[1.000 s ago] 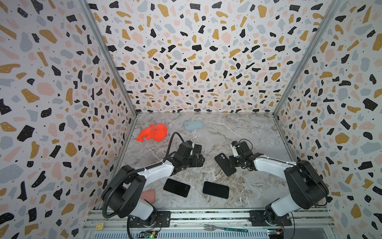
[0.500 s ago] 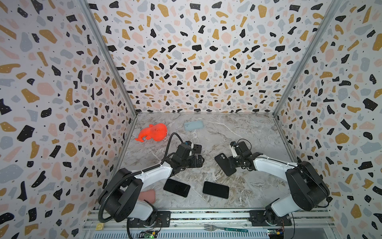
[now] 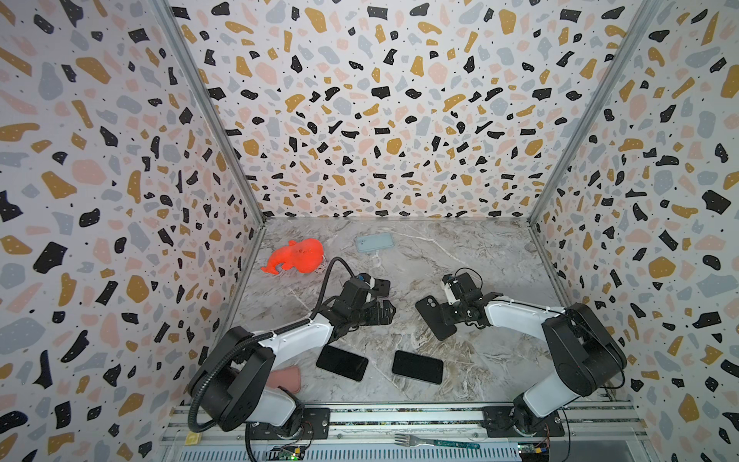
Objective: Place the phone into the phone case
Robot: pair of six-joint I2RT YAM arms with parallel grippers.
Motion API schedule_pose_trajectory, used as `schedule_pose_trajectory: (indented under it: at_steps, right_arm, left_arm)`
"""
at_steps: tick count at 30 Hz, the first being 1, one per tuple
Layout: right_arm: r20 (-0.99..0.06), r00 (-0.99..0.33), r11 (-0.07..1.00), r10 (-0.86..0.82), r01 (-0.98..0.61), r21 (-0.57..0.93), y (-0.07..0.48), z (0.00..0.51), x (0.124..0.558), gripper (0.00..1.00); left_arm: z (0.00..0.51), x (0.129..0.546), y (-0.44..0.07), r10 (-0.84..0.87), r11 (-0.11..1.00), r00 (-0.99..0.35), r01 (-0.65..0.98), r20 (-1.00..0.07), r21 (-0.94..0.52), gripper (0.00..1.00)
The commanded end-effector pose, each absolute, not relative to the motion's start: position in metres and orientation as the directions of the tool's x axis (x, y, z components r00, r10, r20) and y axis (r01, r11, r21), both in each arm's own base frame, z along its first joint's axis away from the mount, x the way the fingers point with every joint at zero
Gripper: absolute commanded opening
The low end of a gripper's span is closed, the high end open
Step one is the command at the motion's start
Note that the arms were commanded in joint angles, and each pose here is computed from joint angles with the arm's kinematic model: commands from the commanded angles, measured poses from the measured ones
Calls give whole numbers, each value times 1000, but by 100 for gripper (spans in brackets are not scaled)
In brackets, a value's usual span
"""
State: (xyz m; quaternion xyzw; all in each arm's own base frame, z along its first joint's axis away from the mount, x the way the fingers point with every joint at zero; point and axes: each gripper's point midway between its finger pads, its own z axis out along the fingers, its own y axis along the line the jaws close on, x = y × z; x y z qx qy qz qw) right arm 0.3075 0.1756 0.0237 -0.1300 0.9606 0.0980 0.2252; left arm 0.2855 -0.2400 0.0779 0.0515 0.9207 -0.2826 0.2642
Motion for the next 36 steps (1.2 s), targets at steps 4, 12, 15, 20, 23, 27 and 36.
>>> schedule_pose_trajectory:
  at_steps: [4,12,15,20,23,27,36]
  right_arm:
    - [-460,-881,970,-108,-196,147,169,34,306,2]
    - [-503,-864,985,13,-75,155,160,49,315,0]
    - [-509,-860,985,35,-55,162,159,50,316,0]
    - [-482,-872,978,89,-16,209,163,44,312,1]
    - [-454,-883,969,118,2,249,171,40,308,1]
    - [-444,-891,974,91,-14,226,180,36,307,2]
    - [-446,-892,971,66,-46,234,205,36,310,2]
  left_arm:
    - [80,285,-250,-52,814,-851,267,-523,-516,100]
    - [78,283,-248,-46,820,-855,262,-516,-509,100]
    - [79,281,-246,-50,821,-853,261,-520,-508,100]
    - [78,279,-245,-58,819,-855,254,-515,-515,100]
    - [77,278,-246,-57,818,-857,254,-512,-516,100]
    - [77,279,-247,-60,815,-855,256,-514,-521,100]
    - [73,274,-246,-60,816,-858,252,-510,-520,100]
